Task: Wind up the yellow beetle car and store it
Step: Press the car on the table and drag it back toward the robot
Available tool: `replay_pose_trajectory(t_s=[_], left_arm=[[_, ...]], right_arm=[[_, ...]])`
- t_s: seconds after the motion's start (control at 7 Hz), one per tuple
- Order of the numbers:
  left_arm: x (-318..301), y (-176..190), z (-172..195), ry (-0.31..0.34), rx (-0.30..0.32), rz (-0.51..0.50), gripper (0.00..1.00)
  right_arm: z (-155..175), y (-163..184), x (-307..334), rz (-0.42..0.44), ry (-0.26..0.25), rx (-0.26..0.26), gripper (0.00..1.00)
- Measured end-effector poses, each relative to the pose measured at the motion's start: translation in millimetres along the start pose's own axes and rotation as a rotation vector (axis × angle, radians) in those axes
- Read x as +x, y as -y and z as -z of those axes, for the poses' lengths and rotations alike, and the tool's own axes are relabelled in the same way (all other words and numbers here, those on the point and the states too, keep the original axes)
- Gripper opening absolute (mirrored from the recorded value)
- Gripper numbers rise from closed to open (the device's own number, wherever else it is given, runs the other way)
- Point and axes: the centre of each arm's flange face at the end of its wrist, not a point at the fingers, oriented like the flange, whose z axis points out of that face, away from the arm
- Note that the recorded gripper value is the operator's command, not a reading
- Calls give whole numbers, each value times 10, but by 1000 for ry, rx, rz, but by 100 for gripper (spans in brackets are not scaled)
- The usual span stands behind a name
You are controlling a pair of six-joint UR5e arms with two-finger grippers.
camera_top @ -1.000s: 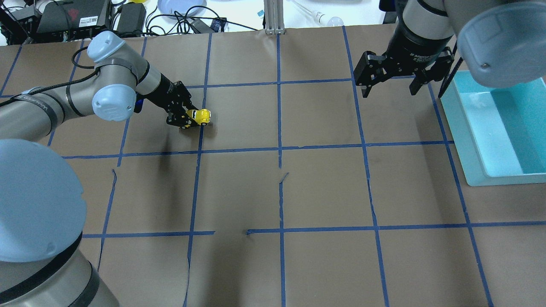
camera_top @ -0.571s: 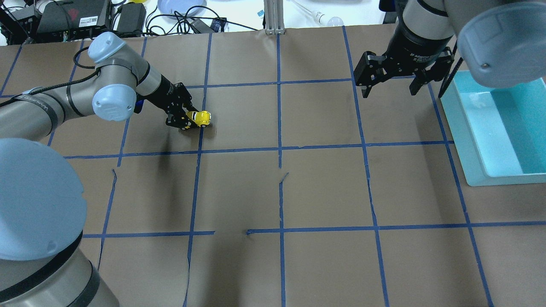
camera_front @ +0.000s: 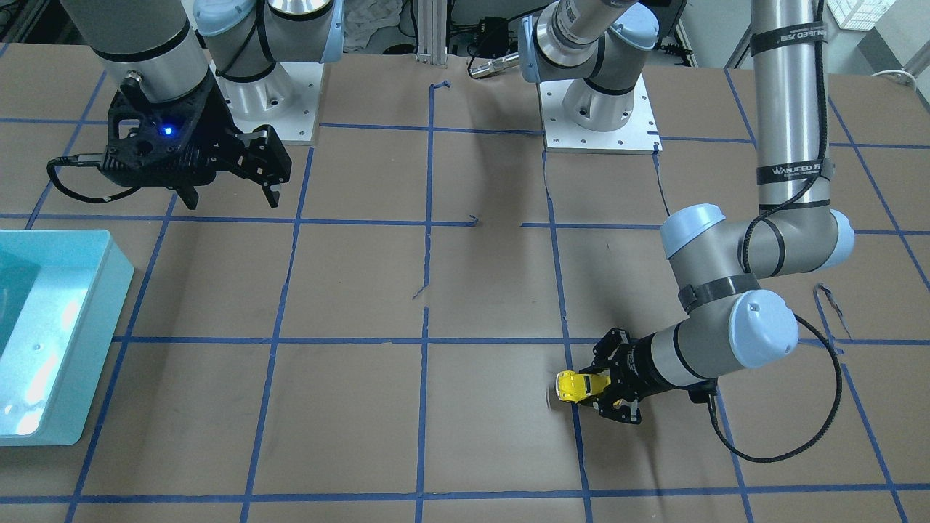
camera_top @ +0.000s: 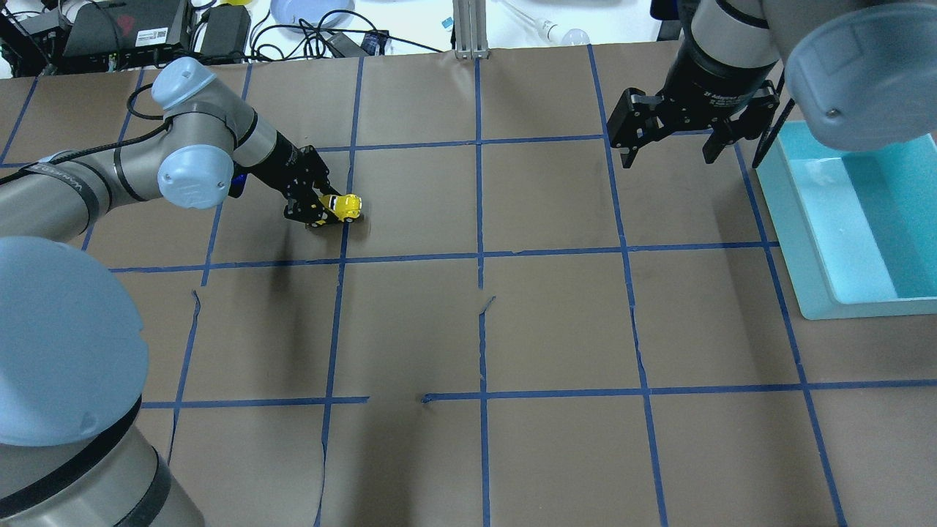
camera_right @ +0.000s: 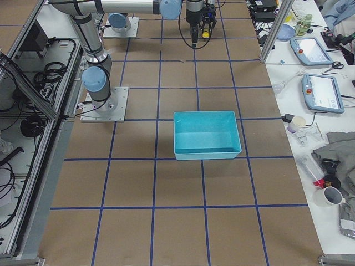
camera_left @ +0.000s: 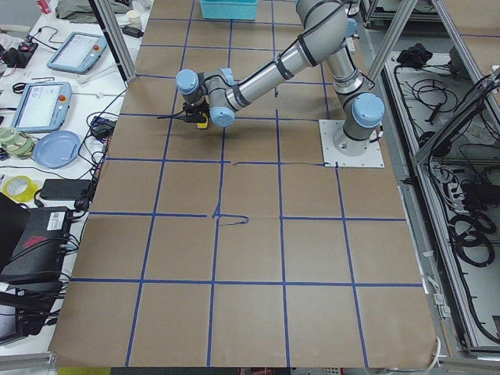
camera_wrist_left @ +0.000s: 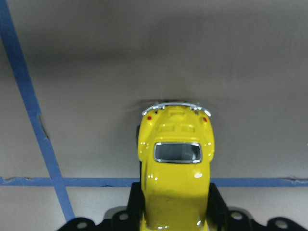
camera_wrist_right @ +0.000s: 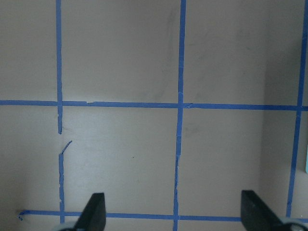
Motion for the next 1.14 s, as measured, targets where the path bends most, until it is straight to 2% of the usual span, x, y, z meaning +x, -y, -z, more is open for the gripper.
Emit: replay_pose_trajectory(t_s=[0.71, 1.14], left_arm=[[12, 270, 24, 1, -5, 37, 0], [-10, 493, 98, 13, -14, 25, 0]], right_arm=[[0, 0, 0, 0, 0, 0, 100], [0, 0, 0, 0, 0, 0, 100]])
